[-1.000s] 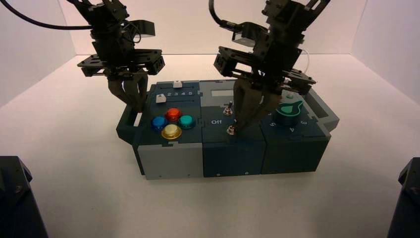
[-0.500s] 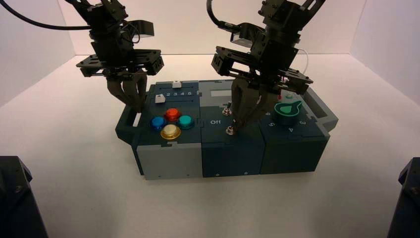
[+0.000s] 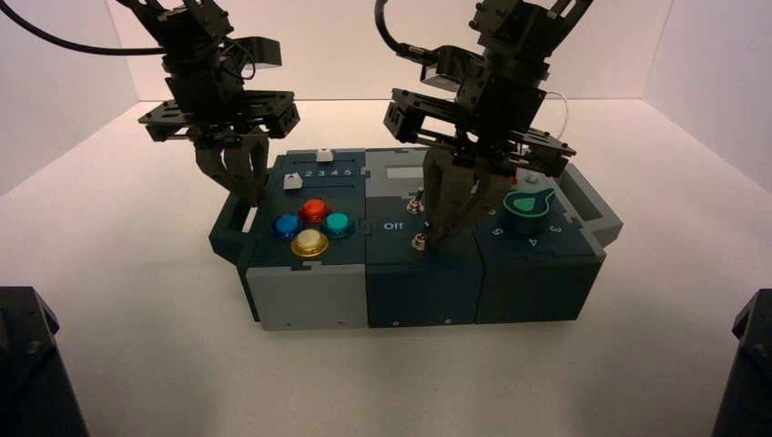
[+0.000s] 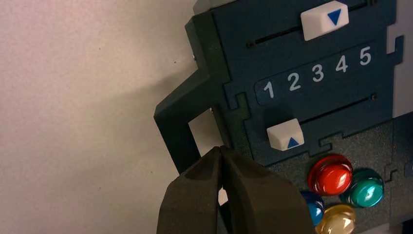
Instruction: Flip the bottom switch off with the right gripper.
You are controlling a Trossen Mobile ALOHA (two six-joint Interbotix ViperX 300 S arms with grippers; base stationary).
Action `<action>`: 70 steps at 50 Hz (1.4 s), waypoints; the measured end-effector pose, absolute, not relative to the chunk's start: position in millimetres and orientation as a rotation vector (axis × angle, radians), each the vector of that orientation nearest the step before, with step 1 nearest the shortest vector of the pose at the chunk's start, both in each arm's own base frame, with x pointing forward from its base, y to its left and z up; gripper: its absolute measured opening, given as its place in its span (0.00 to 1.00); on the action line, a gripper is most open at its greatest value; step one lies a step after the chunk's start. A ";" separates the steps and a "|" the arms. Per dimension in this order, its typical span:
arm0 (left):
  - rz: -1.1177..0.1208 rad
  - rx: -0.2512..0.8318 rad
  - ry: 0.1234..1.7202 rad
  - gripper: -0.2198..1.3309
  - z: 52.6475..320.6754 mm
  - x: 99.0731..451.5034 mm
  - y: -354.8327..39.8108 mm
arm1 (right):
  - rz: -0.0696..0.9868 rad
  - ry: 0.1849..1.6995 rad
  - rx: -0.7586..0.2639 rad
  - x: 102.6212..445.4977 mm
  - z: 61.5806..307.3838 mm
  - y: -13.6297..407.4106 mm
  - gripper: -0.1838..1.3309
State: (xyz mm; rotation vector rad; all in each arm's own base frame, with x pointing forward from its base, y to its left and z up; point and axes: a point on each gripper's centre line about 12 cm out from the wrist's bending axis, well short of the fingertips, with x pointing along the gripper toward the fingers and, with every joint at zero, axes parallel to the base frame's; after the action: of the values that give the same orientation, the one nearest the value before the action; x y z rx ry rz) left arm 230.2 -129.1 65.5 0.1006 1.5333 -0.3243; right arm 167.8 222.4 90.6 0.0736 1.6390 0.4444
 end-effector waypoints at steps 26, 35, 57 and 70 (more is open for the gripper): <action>-0.325 0.099 1.524 0.04 67.6 227.7 -127.7 | 0.453 1.651 0.065 166.4 94.7 228.1 0.02; -0.323 0.098 1.526 0.04 67.2 226.5 -127.1 | 0.464 1.650 0.062 167.8 98.0 232.2 0.02; -0.312 0.091 1.531 0.04 65.7 223.6 -124.7 | 0.503 1.647 0.039 170.3 100.2 264.2 0.03; -0.317 0.089 1.517 0.04 69.0 222.3 -124.9 | 0.512 1.633 -0.033 163.7 103.8 270.9 0.03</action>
State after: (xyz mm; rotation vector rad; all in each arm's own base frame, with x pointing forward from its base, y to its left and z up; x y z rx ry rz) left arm 222.3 -124.9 69.0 0.0888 1.5167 -0.3169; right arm 163.7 270.9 103.8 -0.0329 1.6327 0.5123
